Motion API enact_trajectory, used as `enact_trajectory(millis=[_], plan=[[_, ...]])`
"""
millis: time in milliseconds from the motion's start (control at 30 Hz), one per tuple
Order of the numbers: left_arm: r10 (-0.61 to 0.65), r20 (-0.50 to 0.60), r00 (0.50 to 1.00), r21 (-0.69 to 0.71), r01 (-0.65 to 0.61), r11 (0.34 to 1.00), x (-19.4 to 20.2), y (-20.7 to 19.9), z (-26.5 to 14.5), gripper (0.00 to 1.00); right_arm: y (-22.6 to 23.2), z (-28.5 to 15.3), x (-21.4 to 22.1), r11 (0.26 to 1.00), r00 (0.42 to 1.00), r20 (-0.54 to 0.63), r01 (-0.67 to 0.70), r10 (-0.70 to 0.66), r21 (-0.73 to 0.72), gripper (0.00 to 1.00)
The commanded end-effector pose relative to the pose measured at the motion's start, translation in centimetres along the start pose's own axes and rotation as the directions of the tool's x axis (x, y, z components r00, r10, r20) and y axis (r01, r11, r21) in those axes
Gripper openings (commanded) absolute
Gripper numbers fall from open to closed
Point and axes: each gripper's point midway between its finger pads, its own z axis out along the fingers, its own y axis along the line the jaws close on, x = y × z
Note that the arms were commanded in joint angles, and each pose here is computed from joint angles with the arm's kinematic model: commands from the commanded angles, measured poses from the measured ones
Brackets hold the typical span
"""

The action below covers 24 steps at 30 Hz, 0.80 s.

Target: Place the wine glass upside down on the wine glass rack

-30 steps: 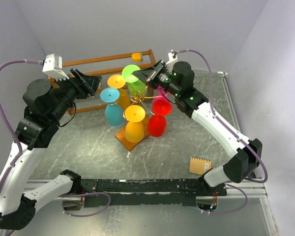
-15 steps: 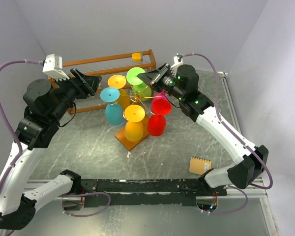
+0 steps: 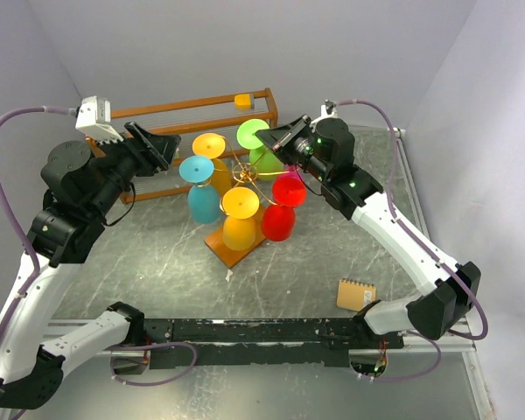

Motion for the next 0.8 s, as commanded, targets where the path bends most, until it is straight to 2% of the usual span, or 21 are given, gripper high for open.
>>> enact_trajectory(millis=[0, 400, 767], plan=[[0.014, 0.023, 1.0, -0.007, -0.013, 1.0, -0.7, 0.0, -0.6, 0.69, 0.7, 0.1, -1.7, 1.0, 0.998, 0.066, 0.01, -0.01, -0.003, 0.0], [0.019, 0.018, 1.0, -0.012, -0.019, 1.0, -0.5, 0.2, -0.6, 0.69, 0.2, 0.6, -3.2, 1.0, 0.993, 0.117, 0.009, -0.011, 0.018, 0.0], [0.02, 0.02, 1.0, -0.019, -0.02, 1.0, -0.5, 0.3, -0.6, 0.69, -0.6, 1.7, -3.7, 0.999, 0.992, 0.118, 0.03, -0.033, 0.032, 0.0]])
